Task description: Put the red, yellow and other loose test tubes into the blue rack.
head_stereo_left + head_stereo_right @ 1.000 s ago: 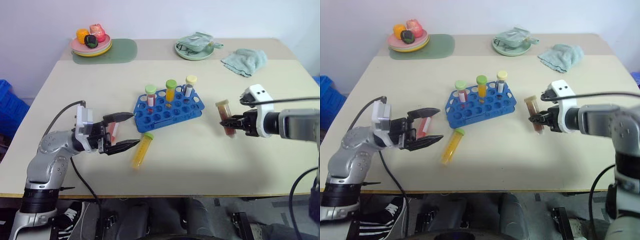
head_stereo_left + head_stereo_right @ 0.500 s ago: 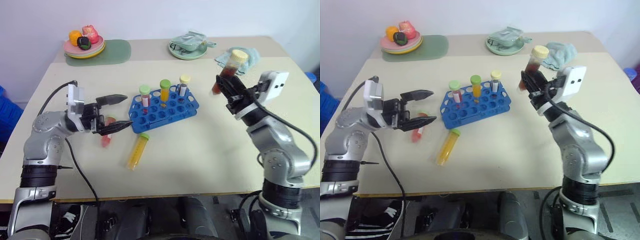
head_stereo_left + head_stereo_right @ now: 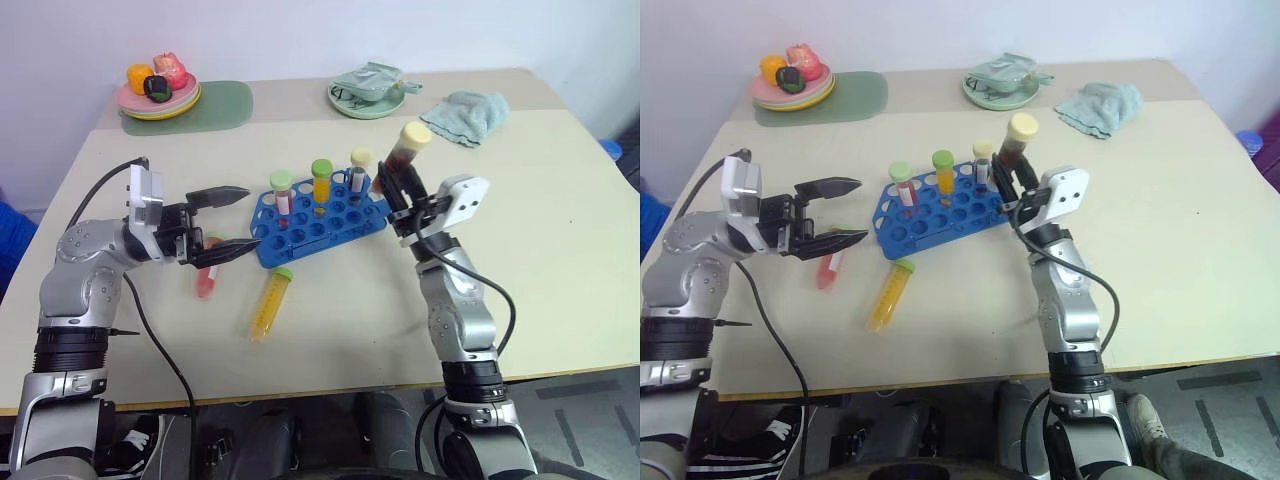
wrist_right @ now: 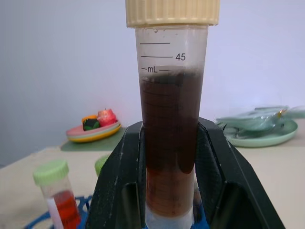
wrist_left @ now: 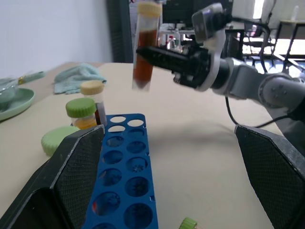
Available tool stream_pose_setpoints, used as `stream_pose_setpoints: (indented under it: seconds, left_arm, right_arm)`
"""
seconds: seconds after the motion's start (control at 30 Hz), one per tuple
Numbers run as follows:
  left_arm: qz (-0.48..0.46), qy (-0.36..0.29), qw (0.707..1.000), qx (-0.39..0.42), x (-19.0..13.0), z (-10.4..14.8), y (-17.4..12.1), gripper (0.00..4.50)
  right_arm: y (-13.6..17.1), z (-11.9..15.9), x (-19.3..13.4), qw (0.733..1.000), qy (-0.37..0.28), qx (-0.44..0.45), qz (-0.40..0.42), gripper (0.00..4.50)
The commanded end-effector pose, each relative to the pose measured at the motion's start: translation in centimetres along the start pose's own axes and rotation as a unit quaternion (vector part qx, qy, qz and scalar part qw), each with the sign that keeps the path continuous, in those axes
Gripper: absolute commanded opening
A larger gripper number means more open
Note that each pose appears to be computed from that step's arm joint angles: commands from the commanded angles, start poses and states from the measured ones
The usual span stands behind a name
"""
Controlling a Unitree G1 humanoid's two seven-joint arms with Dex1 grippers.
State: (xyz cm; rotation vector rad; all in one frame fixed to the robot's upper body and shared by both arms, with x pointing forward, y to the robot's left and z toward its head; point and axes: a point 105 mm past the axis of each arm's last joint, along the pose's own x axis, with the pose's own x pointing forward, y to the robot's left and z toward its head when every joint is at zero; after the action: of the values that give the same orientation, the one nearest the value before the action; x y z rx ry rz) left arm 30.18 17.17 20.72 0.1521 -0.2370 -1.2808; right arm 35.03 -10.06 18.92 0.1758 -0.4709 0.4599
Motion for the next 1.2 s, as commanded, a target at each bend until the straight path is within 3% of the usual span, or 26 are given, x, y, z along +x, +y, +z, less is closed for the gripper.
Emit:
stream_pose_setpoints:
  seconds: [0.03, 0.6, 1.2]
  left_arm:
    - [0.007, 0.000, 1.000, 0.021, -0.4, 1.1, -0.1, 4.50]
    - [0.008, 0.001, 1.000, 0.018, 0.6, 2.2, -0.7, 4.50]
    - [0.006, 0.004, 1.000, 0.010, 0.3, 1.7, -0.9, 4.50]
  right_arm:
    - [0.6, 0.7, 0.8, 0.999, -0.032, -0.013, 0.009, 0.79]
    - [-1.9, -2.1, 0.2, 0.997, 0.028, -0.078, 0.002, 0.79]
    - [-1.4, -3.2, 0.1, 0.995, 0.052, -0.087, 0.016, 0.79]
